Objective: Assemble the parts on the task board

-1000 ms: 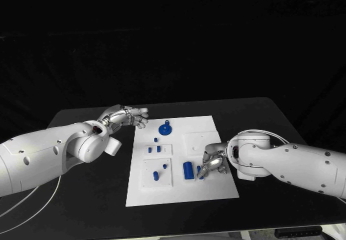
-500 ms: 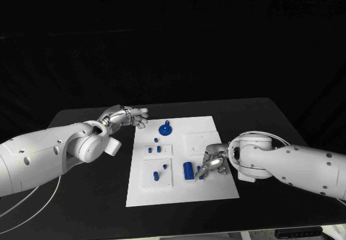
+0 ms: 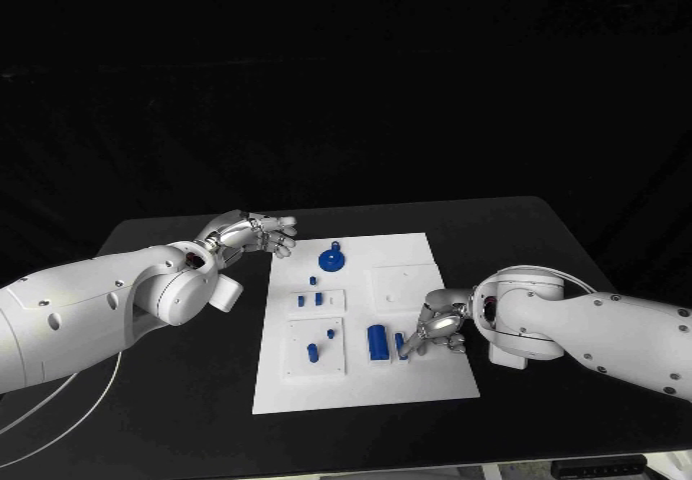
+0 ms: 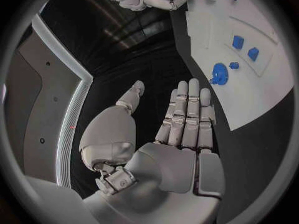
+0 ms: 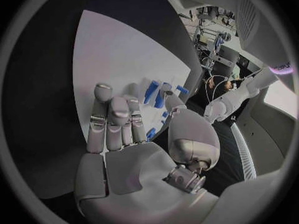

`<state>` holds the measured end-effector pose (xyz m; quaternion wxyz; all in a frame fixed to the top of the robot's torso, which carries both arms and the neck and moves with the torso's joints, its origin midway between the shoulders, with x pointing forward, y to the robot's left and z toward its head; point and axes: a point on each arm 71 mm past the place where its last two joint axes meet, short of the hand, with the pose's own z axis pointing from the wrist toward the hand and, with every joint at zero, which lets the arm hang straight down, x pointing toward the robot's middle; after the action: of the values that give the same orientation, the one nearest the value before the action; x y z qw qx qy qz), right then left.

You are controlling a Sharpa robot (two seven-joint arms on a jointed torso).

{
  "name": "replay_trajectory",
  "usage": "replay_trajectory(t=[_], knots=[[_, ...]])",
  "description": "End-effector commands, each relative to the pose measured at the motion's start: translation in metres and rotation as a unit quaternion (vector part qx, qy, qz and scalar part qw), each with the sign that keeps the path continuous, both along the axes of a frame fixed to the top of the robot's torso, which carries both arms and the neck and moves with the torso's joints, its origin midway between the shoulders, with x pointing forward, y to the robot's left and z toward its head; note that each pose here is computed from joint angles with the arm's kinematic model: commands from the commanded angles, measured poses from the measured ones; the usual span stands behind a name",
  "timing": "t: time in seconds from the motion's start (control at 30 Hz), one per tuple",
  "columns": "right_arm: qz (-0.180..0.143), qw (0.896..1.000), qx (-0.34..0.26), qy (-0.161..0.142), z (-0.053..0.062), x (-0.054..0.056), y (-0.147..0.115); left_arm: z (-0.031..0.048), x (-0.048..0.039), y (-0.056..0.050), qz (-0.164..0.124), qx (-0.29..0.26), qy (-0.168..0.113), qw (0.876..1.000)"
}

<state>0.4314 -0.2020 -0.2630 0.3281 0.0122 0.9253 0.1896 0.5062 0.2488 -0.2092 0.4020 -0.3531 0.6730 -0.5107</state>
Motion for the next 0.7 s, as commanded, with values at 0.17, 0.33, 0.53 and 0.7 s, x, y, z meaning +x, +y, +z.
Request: replay_trajectory(t=[0.17, 0.33, 0.53, 0.7], knots=[[0.012, 1.000, -0.008, 0.024, -0.0046, -0.0051, -0.0016, 0.0006, -0.0003, -0.0016, -0.008, -0.003, -0.002, 1.000], [0.015, 0.999, -0.014, 0.025, -0.0052, -0.0050, -0.0024, 0.0006, -0.0001, -0.0027, -0.009, -0.004, -0.002, 1.000], [0.016, 0.999, -0.019, 0.021, -0.0054, -0.0037, -0.0027, 0.0006, -0.0001, -0.0025, -0.008, -0.004, -0.002, 1.000], [0.010, 1.000, -0.023, 0.011, -0.0052, -0.0016, -0.0022, 0.0006, -0.0001, -0.0025, -0.008, -0.004, -0.002, 1.000]])
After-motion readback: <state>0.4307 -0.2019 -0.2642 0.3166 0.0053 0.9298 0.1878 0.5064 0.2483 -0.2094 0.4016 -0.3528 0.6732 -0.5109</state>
